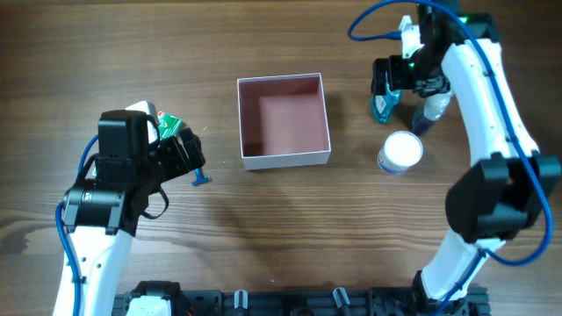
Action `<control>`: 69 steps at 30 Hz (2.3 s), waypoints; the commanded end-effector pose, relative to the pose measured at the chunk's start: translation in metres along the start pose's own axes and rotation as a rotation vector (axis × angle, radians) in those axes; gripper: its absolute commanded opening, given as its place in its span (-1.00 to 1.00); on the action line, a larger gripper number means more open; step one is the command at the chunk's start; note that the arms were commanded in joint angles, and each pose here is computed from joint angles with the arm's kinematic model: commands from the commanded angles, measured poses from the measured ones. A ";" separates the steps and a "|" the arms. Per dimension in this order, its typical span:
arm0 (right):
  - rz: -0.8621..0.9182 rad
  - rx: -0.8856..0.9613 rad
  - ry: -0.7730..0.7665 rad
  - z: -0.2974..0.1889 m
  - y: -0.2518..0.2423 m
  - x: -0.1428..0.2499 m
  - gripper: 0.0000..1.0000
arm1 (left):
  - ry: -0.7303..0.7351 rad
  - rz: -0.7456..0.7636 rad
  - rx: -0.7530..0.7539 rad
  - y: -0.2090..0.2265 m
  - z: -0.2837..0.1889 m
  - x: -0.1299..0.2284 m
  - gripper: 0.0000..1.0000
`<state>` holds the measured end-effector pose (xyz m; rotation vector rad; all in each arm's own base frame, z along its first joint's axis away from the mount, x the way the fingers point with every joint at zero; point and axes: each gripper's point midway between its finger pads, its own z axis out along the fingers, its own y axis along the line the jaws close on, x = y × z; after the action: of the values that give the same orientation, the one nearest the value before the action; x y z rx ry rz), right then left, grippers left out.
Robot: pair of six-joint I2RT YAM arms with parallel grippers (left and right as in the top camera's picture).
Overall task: Pack container
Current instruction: 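Move the right gripper to the blue mouthwash bottle and grasp it, then lift the blue mouthwash bottle with the right gripper, then carry the mouthwash bottle into the box and release it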
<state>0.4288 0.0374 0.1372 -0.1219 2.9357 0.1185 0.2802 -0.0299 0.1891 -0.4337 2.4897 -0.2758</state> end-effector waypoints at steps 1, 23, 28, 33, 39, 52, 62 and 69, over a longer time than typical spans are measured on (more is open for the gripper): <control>0.020 0.017 0.007 0.019 -0.004 -0.009 0.99 | -0.015 0.027 0.028 -0.008 -0.005 -0.005 1.00; 0.017 0.017 -0.005 0.032 -0.005 -0.017 0.18 | -0.037 0.028 0.038 -0.010 -0.005 -0.011 0.99; 0.018 0.017 -0.004 0.032 -0.005 -0.016 0.11 | -0.037 0.028 0.038 -0.010 -0.005 -0.011 1.00; 0.020 0.017 -0.001 0.032 -0.005 -0.016 -0.06 | -0.038 0.028 0.038 -0.010 -0.005 -0.011 0.99; 0.018 0.017 0.001 0.032 -0.005 -0.015 -0.20 | -0.037 0.028 0.038 -0.010 -0.005 -0.010 0.99; 0.017 0.018 -0.023 0.026 -0.005 -0.019 -0.91 | -0.037 0.028 0.038 -0.010 -0.005 -0.010 0.99; 0.034 0.014 -0.228 -0.059 0.003 -0.031 -0.92 | -0.037 0.028 0.038 -0.010 -0.005 -0.010 0.99; -0.003 -0.058 -0.455 -0.158 0.059 -0.016 -0.92 | -0.037 0.028 0.038 -0.010 -0.005 -0.011 0.99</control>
<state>0.4299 0.0483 0.2369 -0.0715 2.6350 0.1165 0.2854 -0.0303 0.1930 -0.4277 2.4641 -0.2820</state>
